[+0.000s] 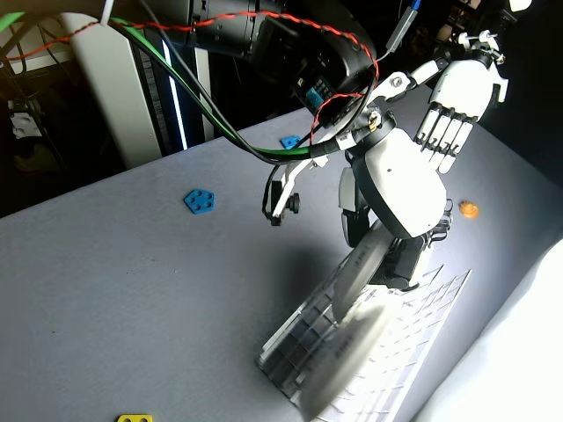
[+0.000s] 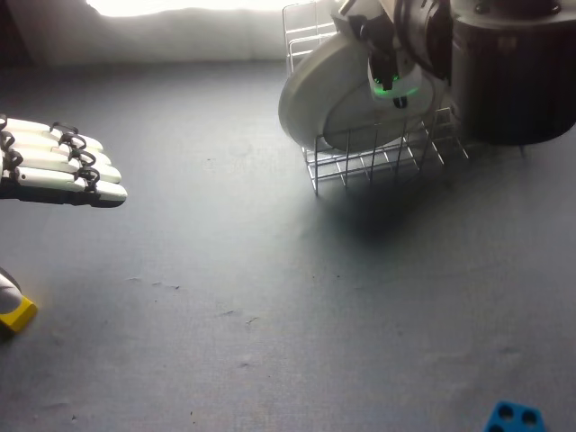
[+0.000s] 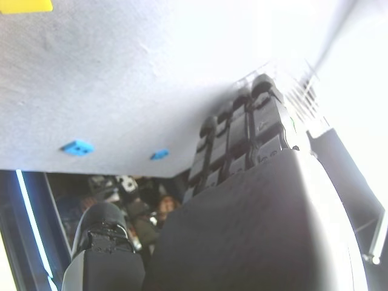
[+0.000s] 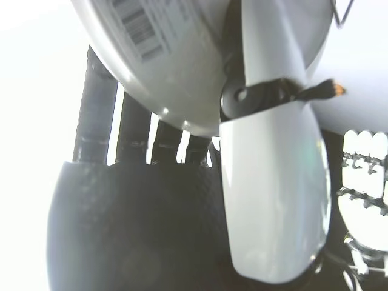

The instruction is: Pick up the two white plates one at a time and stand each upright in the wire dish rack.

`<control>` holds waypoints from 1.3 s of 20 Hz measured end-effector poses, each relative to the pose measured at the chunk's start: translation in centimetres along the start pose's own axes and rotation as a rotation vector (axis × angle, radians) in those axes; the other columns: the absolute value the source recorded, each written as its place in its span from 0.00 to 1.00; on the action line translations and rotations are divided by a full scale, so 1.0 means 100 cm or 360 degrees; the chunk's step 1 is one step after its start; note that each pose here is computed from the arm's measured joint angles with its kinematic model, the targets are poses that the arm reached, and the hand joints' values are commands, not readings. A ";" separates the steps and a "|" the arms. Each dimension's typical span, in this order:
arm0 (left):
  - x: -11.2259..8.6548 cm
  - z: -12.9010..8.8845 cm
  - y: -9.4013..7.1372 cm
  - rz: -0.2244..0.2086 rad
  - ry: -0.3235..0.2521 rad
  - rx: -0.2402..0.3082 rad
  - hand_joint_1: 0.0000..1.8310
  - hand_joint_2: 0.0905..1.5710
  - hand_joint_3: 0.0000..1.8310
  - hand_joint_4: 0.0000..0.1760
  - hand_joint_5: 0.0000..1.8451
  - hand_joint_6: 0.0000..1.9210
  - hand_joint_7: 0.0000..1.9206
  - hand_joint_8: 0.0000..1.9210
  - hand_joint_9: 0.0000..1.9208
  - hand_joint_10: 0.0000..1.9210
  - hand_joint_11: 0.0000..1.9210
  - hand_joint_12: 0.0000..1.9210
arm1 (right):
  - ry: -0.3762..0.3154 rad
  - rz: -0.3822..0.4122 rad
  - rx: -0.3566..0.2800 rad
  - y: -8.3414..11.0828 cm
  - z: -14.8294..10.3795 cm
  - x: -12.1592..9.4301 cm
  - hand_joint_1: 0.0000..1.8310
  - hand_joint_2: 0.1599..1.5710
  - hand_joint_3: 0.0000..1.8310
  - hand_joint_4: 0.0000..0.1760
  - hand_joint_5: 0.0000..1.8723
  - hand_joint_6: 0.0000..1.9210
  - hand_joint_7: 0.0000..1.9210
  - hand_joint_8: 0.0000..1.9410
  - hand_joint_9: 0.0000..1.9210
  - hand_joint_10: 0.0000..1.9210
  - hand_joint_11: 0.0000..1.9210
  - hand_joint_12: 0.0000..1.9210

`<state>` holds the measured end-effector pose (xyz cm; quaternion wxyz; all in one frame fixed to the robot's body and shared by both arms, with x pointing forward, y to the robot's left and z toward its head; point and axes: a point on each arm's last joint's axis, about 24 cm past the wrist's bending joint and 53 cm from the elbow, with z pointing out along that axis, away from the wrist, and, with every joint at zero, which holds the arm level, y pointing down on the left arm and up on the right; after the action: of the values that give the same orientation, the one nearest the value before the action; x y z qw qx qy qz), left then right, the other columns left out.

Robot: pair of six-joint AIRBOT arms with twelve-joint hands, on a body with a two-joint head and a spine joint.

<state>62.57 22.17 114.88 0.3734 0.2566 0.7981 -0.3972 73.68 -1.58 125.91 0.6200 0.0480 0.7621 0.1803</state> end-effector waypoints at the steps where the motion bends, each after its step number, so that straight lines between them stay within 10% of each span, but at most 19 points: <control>1: 0.000 0.000 0.000 0.0000 0.0000 0.0000 0.00 0.64 0.00 0.00 0.00 0.00 0.00 0.00 0.00 0.00 0.00 0.00 | 0.0000 -0.0010 0.0000 -0.001 0.001 0.002 0.76 0.64 0.00 0.00 0.55 0.47 0.59 0.35 0.51 0.53 0.41 0.56; 18: 0.000 0.000 0.000 0.0001 0.0001 0.0000 0.00 0.64 0.00 0.00 0.00 0.00 0.00 0.00 0.00 0.00 0.00 0.00 | -0.0011 -0.0119 -0.0051 0.001 0.003 0.016 0.75 0.68 0.00 0.00 0.47 0.57 0.53 0.45 0.46 0.64 0.31 0.63; 20: 0.000 0.000 0.000 0.0001 0.0001 0.0001 0.00 0.64 0.00 0.00 0.00 0.00 0.00 0.00 0.00 0.00 0.00 0.00 | -0.0012 -0.0125 -0.0053 0.001 0.003 0.017 0.67 0.67 0.00 0.04 0.49 0.56 0.55 0.45 0.51 0.22 0.32 0.59; 22: 0.000 0.000 0.000 0.0001 0.0001 0.0001 0.00 0.64 0.00 0.00 0.00 0.00 0.00 0.00 0.00 0.00 0.00 0.00 | -0.0012 -0.0133 -0.0054 0.000 0.003 0.018 0.66 0.68 0.00 0.11 0.48 0.57 0.53 0.47 0.53 0.10 0.30 0.57; 24: 0.000 0.000 0.000 0.0001 0.0002 0.0003 0.00 0.64 0.00 0.00 0.00 0.00 0.00 0.00 0.00 0.00 0.00 0.00 | -0.0012 -0.0133 -0.0052 0.000 0.003 0.018 0.63 0.68 0.00 0.00 0.51 0.53 0.51 0.09 0.53 0.04 0.29 0.55; 26: 0.000 0.000 -0.001 0.0001 0.0003 0.0006 0.00 0.64 0.00 0.00 0.00 0.00 0.00 0.00 0.00 0.00 0.00 0.00 | -0.0008 -0.0129 -0.0051 0.000 0.003 0.019 0.66 0.61 0.00 0.00 0.48 0.11 0.52 0.01 0.52 0.02 0.28 0.54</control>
<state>62.49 22.13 114.88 0.3723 0.2577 0.7977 -0.3983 73.52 -0.97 124.14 0.6293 0.0077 0.7589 0.1673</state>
